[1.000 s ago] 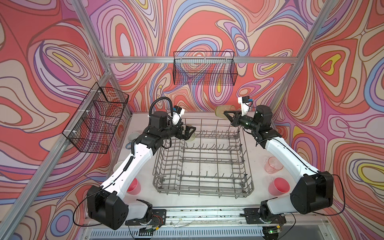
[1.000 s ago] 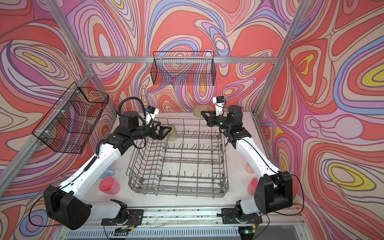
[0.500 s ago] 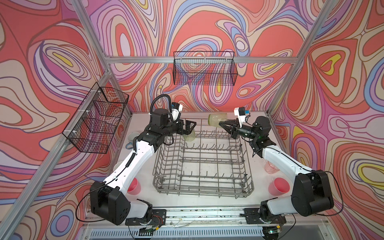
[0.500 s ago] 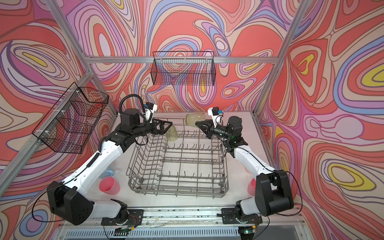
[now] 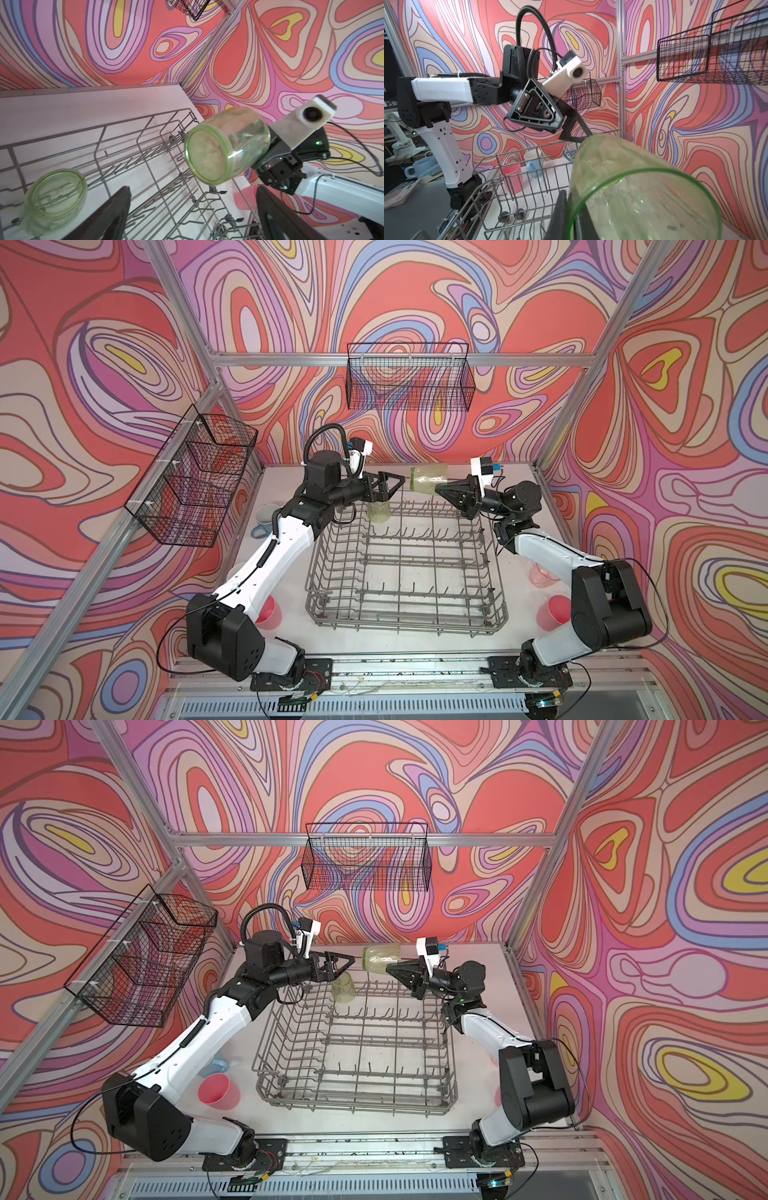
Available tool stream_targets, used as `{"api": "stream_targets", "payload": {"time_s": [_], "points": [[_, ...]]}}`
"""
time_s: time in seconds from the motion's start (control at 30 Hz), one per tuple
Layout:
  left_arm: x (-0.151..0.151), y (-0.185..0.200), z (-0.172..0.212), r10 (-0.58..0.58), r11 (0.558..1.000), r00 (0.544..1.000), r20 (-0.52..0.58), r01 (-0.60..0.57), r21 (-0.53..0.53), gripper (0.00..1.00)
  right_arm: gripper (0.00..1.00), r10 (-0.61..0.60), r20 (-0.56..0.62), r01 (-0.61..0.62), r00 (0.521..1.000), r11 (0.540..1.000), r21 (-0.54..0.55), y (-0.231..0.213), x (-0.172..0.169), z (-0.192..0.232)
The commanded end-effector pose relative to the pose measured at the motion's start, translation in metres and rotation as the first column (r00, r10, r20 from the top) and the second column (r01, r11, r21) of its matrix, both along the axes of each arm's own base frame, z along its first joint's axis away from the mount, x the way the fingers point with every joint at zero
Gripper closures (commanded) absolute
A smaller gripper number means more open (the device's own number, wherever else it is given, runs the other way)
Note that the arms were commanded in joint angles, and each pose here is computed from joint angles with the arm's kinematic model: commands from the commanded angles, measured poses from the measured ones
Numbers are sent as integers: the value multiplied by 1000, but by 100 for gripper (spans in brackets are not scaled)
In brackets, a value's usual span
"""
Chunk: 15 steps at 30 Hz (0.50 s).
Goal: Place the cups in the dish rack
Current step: 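Carry the second green glass above the rack toward the left gripper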
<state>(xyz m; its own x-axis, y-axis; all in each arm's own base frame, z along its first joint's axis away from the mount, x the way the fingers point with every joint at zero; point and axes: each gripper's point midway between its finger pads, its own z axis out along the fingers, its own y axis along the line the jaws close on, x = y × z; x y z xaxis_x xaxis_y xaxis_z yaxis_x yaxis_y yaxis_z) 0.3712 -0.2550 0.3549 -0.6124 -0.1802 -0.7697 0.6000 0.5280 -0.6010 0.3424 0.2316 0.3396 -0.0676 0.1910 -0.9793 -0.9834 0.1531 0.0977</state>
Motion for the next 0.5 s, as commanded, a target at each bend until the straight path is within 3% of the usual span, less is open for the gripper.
{"api": "stream_targets", "payload": {"time_s": [0.0,0.13,0.47], "points": [[-8,-11,30,-91,994,995,50,94,-62,3,100,84,90,-89,992,995,49,1,-15,18],[-20,-22,37,-200,976,978,63,205,-74,3,100,102,47,-105,994,992,72,4,-3,15],[-17,-26,18,-261,965,960,103,259,30,3,100,116,-65,-108,991,987,119,5,9,24]]}}
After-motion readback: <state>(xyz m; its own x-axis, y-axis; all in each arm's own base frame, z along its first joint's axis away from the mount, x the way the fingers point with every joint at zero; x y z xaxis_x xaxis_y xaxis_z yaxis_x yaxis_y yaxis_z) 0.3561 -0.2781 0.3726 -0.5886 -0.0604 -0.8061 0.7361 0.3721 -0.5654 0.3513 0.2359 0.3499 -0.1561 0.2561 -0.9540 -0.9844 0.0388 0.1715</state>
